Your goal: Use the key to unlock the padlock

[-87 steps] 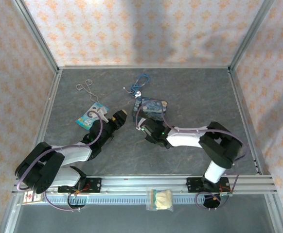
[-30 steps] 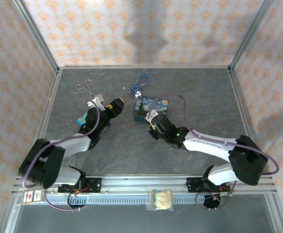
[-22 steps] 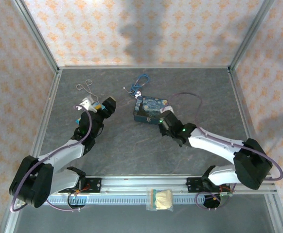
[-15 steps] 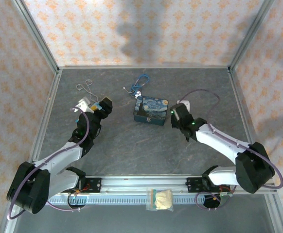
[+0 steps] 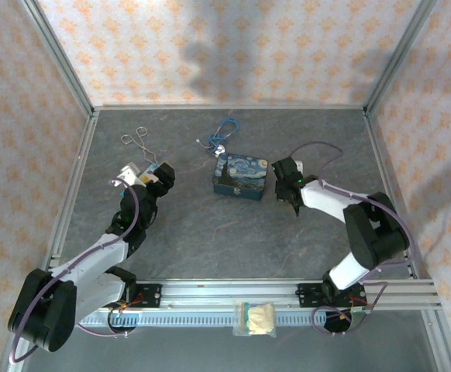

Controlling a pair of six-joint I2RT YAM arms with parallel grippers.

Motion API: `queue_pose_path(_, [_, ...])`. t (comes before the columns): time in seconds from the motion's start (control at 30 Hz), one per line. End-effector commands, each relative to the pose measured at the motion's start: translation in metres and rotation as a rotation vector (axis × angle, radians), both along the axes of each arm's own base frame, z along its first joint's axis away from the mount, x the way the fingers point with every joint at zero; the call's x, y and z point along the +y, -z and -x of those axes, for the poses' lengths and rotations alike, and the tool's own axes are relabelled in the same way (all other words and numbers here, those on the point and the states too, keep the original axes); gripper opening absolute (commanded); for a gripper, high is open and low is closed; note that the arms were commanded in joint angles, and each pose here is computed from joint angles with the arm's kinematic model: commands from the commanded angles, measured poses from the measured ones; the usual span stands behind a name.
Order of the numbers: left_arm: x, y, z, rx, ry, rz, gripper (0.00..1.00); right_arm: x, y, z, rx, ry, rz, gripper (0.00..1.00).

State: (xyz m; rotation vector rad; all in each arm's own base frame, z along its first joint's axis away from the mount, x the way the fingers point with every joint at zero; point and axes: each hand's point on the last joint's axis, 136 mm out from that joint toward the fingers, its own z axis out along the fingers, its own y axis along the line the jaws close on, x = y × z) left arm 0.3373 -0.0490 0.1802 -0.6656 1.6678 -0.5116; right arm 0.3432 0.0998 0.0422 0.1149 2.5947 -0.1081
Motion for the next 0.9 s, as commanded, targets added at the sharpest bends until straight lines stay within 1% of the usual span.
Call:
queue_pose_path(0.0, [0.015,0.006,0.007,0.019,-0.056,-0.034,0.99,0.01,-0.001,-0.016,-0.017,-0.021,-0.038,0.0])
queue_pose_path(0.17, [0.02,0.004,0.011,0.012,-0.072,-0.037,0.99,0.015,0.013,-0.021,0.014,-0.034,-0.039,0.0])
queue_pose_path(0.23, [0.021,0.004,0.012,0.012,-0.074,-0.038,0.99,0.016,0.013,-0.024,0.009,-0.029,-0.039,0.15])
queue_pose_path(0.33, [0.024,0.002,0.014,0.011,-0.086,-0.047,0.99,0.017,0.004,-0.029,-0.018,-0.026,-0.046,0.31])
queue_pose_path(0.4, [0.027,0.001,0.015,0.01,-0.103,-0.054,0.99,0.016,-0.006,-0.033,-0.048,-0.018,-0.047,0.38])
queue_pose_path(0.57, [0.037,-0.012,0.013,-0.014,-0.131,-0.081,0.99,0.005,-0.043,-0.044,-0.152,0.018,-0.076,0.6])
queue_pose_path(0.63, [0.044,-0.02,0.012,-0.02,-0.154,-0.109,0.99,-0.004,-0.061,-0.049,-0.205,0.044,-0.088,0.64])
queue_pose_path(0.67, [0.047,-0.023,0.011,-0.023,-0.163,-0.119,0.99,-0.008,-0.069,-0.051,-0.23,0.057,-0.092,0.68])
queue_pose_path(0.7, [0.05,-0.028,0.01,-0.028,-0.173,-0.132,0.99,-0.014,-0.077,-0.053,-0.258,0.071,-0.097,0.7])
queue_pose_path(0.77, [0.055,-0.033,0.008,-0.035,-0.192,-0.144,0.99,-0.026,-0.09,-0.056,-0.313,0.091,-0.097,0.72])
queue_pose_path(0.87, [0.062,-0.036,0.003,-0.027,-0.208,-0.193,0.99,-0.05,-0.101,-0.06,-0.4,0.14,-0.05,0.73])
